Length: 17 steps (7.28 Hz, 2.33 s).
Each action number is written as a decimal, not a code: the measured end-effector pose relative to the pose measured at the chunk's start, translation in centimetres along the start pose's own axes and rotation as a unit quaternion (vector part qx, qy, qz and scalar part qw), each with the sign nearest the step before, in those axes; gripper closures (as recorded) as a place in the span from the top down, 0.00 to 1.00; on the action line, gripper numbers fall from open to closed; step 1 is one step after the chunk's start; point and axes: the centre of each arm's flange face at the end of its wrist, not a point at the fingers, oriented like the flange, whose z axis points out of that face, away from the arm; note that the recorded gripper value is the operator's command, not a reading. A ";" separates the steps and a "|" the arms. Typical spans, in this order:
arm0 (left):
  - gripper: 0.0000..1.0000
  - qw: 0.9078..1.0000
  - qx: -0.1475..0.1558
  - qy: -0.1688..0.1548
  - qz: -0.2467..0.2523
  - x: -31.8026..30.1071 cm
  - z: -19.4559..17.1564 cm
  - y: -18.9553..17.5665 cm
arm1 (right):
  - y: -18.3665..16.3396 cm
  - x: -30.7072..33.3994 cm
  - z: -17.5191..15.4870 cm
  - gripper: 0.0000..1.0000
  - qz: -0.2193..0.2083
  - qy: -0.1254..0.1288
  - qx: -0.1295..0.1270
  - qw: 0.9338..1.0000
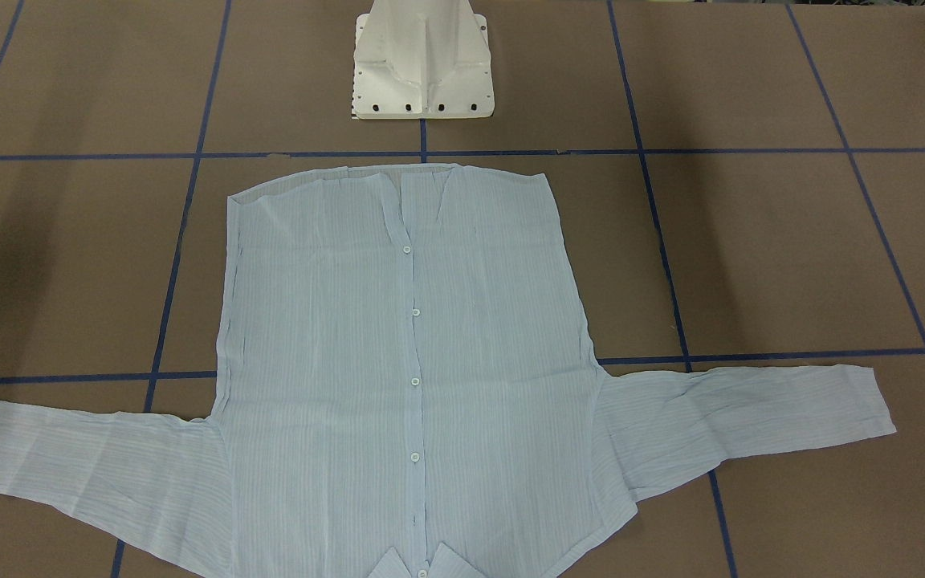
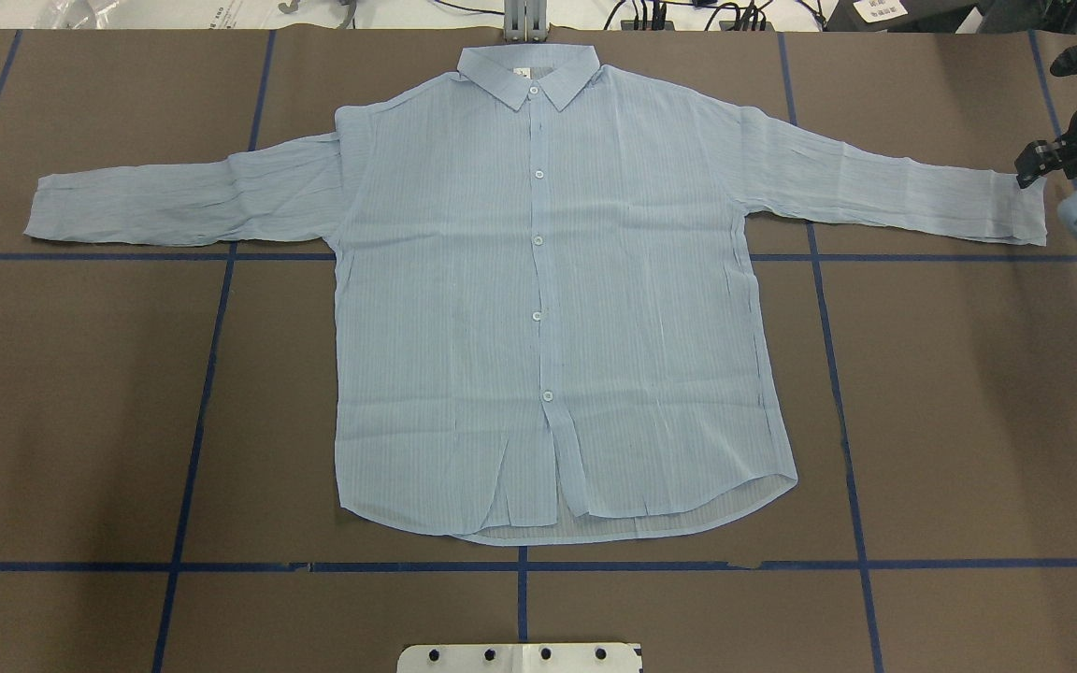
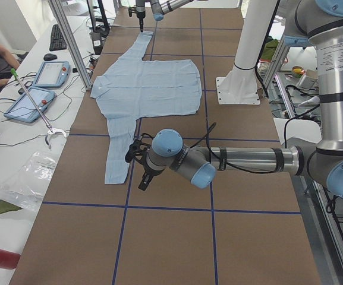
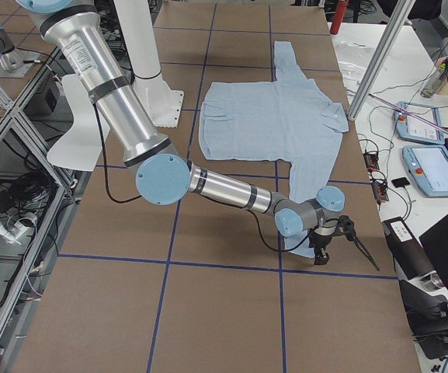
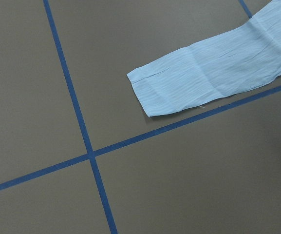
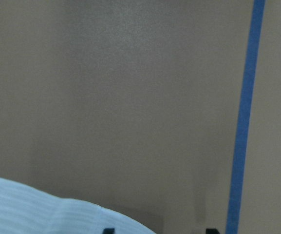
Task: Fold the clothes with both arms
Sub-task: 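Move the right gripper to the cuff of the sleeve nearest it and grasp it, then carry the held sleeve with the right gripper across the shirt chest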
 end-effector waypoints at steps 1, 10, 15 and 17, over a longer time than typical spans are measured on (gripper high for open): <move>1.00 1.000 0.000 0.000 0.000 0.0 0.0 0.0 | -0.1 0.0 0.0 0.53 0.009 0.000 -0.001 1.000; 1.00 1.000 0.001 0.000 0.001 0.1 -0.1 -0.1 | 0.2 0.3 0.4 0.00 0.049 -0.006 -0.008 0.999; 1.00 1.000 0.002 0.001 -0.001 0.2 -0.2 -0.1 | 0.2 2.5 -4.5 0.00 0.068 -0.100 0.005 0.993; 1.00 1.000 0.002 0.002 -0.002 0.2 -0.2 -0.1 | 0.3 1.5 -7.1 0.00 0.086 -0.131 0.020 0.987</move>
